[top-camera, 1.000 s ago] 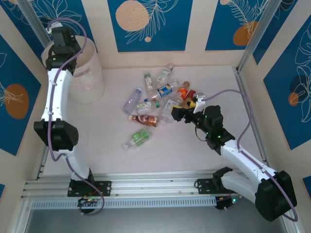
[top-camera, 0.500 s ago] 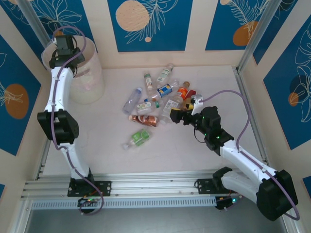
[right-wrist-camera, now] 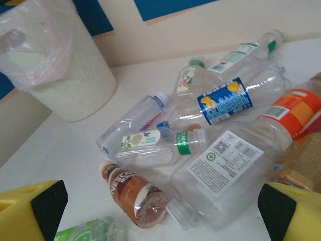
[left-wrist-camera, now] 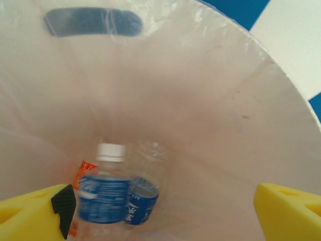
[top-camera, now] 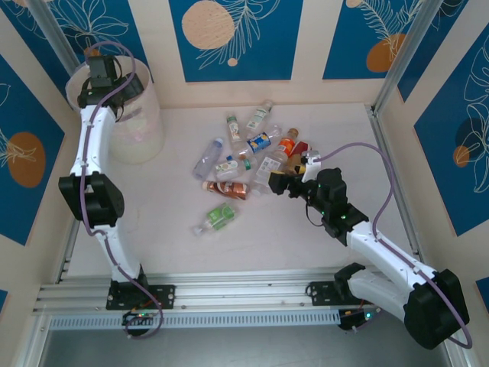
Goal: Put the plastic bottles in the bin
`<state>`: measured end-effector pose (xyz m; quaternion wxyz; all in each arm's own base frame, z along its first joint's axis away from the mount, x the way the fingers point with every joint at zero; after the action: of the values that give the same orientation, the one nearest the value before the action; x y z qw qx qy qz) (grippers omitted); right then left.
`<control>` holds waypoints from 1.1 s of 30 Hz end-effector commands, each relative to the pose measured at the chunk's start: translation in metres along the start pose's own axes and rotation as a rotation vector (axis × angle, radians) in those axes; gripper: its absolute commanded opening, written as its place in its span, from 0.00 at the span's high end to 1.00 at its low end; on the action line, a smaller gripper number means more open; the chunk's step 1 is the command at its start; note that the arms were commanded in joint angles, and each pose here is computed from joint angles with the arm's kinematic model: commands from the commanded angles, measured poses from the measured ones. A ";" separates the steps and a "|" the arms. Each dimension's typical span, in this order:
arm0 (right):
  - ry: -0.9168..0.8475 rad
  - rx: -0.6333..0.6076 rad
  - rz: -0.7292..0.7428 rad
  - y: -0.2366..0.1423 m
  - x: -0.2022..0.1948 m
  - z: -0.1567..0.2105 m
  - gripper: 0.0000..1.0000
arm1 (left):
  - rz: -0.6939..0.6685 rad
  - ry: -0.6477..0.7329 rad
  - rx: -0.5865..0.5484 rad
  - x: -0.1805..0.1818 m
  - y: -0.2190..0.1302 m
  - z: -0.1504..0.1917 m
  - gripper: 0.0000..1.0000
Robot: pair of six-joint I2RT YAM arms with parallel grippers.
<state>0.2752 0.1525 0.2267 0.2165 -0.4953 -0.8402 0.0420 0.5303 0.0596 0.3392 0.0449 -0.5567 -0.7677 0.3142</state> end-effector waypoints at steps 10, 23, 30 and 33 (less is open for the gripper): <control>0.271 0.151 0.385 -0.004 -0.060 0.033 0.01 | 0.316 0.045 -0.072 -0.049 -0.088 -0.025 0.00; 0.381 0.290 0.528 0.021 -0.095 0.049 0.00 | 0.571 0.231 -0.041 -0.142 -0.155 0.027 0.00; 0.397 0.421 0.526 0.052 -0.111 0.055 0.03 | 0.701 0.189 -0.011 -0.160 -0.177 0.075 0.00; 0.403 0.451 0.568 0.064 -0.121 0.058 0.04 | 0.741 0.129 0.037 -0.154 -0.177 0.100 0.00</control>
<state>0.3477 0.0892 0.1193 0.4499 -0.6513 -0.5864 0.1717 0.4106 -0.1455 0.3851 0.0385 -0.7985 -0.5305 0.2821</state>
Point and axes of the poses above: each hand's point on the last joint's axis, 136 mm out from that joint toward the fingers, its own y axis out along the fingers, its own x axis along the line the jaws close on, z = x × y, the point moved 4 cm from there along -y, back along the fingers, and after that the axes turned 4 degrees about -y, right-handed, at the moved point
